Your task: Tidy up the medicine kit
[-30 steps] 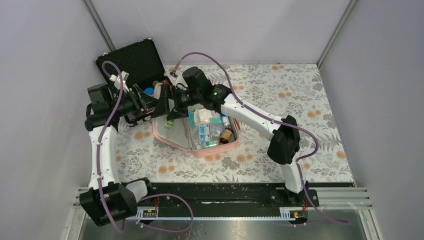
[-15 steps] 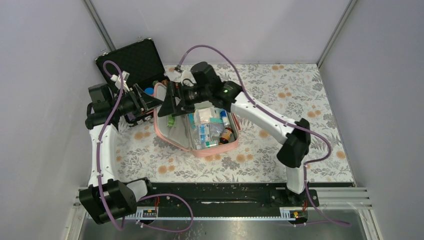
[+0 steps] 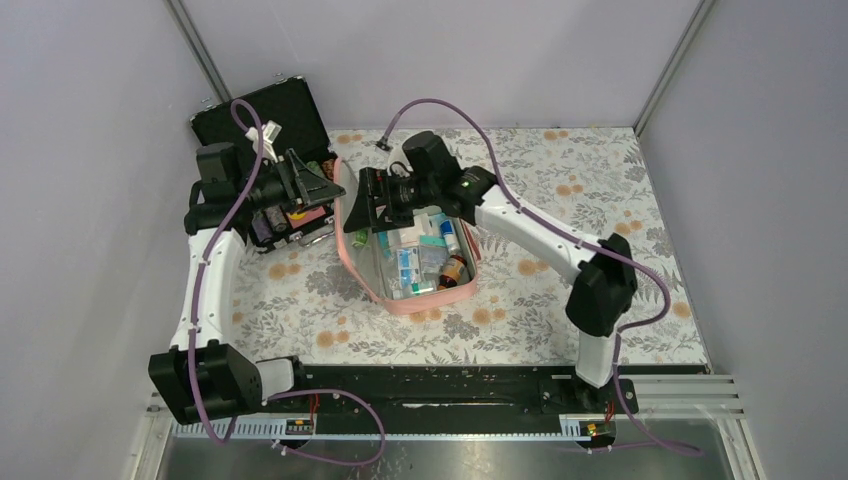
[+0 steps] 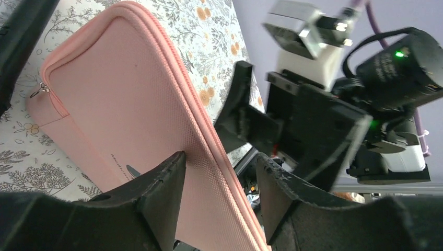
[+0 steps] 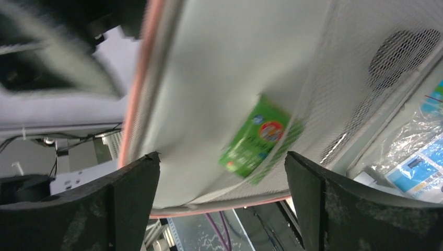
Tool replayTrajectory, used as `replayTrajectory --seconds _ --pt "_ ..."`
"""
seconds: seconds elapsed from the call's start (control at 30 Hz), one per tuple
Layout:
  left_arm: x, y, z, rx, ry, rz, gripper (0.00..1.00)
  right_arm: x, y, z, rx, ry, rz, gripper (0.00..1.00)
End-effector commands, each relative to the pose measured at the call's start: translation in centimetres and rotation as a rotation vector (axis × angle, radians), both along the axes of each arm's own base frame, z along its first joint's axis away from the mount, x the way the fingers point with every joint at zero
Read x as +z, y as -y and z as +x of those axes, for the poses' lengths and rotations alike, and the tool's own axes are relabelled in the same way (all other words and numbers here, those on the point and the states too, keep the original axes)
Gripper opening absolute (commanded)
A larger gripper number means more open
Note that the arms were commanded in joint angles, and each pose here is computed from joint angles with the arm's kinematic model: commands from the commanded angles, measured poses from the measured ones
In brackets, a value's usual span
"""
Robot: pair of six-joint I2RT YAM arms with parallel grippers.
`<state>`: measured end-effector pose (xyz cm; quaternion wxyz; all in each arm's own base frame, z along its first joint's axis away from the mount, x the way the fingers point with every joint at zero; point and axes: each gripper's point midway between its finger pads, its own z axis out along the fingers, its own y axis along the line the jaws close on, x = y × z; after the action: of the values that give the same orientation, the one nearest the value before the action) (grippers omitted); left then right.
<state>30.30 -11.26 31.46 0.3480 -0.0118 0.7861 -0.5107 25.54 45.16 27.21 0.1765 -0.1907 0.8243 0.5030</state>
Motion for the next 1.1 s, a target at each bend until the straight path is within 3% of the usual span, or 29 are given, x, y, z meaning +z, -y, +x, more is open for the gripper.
replayTrajectory --seconds 0.0,0.27,0.37,0.43,0.57,0.7,0.77,1.07 --pt "0.7 0.3 0.5 -0.002 0.056 0.02 0.51 0.2 -1.3 1.9 -0.045 0.011 0.007 0.91" --pt "0.1 0.1 0.5 0.008 0.05 0.036 0.52 -1.1 -1.5 2.4 -0.056 -0.056 0.02 0.63" --pt "-0.2 0.1 0.6 0.007 0.046 0.037 0.52 -1.1 -1.2 2.7 -0.065 -0.071 0.04 0.43" --pt "-0.2 0.1 0.6 0.008 0.047 0.039 0.52 -1.2 -1.0 3.0 -0.073 -0.076 0.043 0.36" --pt "-0.4 0.1 0.6 0.007 0.042 0.039 0.52 -1.5 -1.0 3.3 -0.083 -0.096 0.039 0.34" --pt "-0.4 0.1 0.6 0.008 0.044 0.041 0.52 -1.2 -0.8 3.2 -0.08 -0.106 0.053 0.51" --pt "-0.5 0.1 0.5 0.008 0.047 0.043 0.51 -0.5 -0.5 3.3 -0.081 -0.105 0.066 0.53" --pt "-0.6 0.0 0.6 0.009 0.042 0.043 0.52 -0.7 0.0 3.9 -0.1 -0.125 0.066 0.41"
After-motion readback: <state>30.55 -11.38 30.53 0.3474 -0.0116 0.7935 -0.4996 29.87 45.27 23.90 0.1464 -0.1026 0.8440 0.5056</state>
